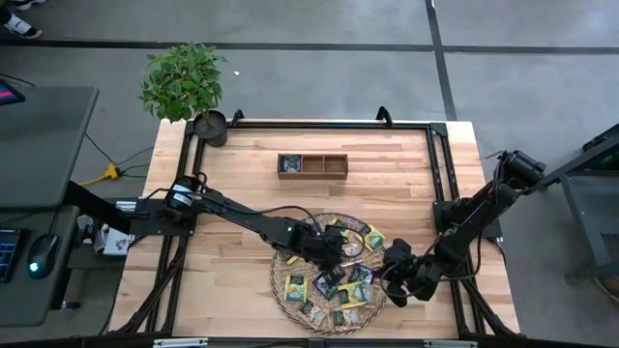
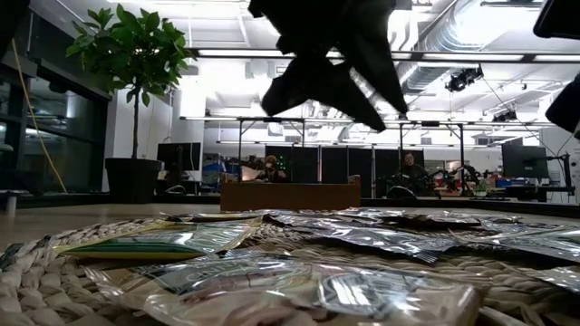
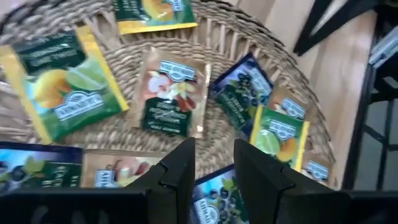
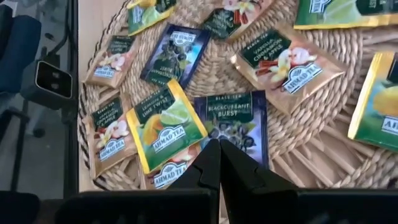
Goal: Pick & Place Tea
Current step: Put the purple tea bag in the left section of the wooden organizer
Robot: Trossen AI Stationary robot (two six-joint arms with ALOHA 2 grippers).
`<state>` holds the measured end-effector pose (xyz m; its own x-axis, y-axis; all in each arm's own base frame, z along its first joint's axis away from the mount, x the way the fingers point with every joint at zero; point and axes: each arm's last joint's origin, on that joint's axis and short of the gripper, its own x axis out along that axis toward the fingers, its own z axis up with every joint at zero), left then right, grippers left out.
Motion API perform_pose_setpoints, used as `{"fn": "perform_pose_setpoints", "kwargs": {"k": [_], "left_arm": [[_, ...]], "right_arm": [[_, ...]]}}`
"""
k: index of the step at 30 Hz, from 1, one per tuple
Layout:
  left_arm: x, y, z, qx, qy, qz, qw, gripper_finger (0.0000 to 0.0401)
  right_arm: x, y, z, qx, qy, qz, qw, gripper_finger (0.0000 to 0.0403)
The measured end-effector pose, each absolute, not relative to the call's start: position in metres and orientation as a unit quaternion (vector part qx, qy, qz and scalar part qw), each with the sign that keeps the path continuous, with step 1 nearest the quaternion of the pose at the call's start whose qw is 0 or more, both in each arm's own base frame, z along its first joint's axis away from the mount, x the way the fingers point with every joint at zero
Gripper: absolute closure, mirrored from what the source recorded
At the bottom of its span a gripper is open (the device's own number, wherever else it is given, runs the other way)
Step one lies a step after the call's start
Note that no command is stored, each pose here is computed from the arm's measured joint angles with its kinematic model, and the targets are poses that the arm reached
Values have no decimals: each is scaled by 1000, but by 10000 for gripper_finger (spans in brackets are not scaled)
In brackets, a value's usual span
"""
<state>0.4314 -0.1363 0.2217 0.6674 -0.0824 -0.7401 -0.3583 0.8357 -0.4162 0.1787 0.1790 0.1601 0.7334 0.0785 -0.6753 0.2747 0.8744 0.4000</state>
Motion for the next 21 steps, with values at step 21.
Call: {"fn": "perform_pose_setpoints", "kwargs": {"k": [21], "left_arm": [[445, -139, 209, -313, 382, 47, 868, 293]], "right_arm": [[188, 190, 127, 216, 385, -57, 896, 403]]}}
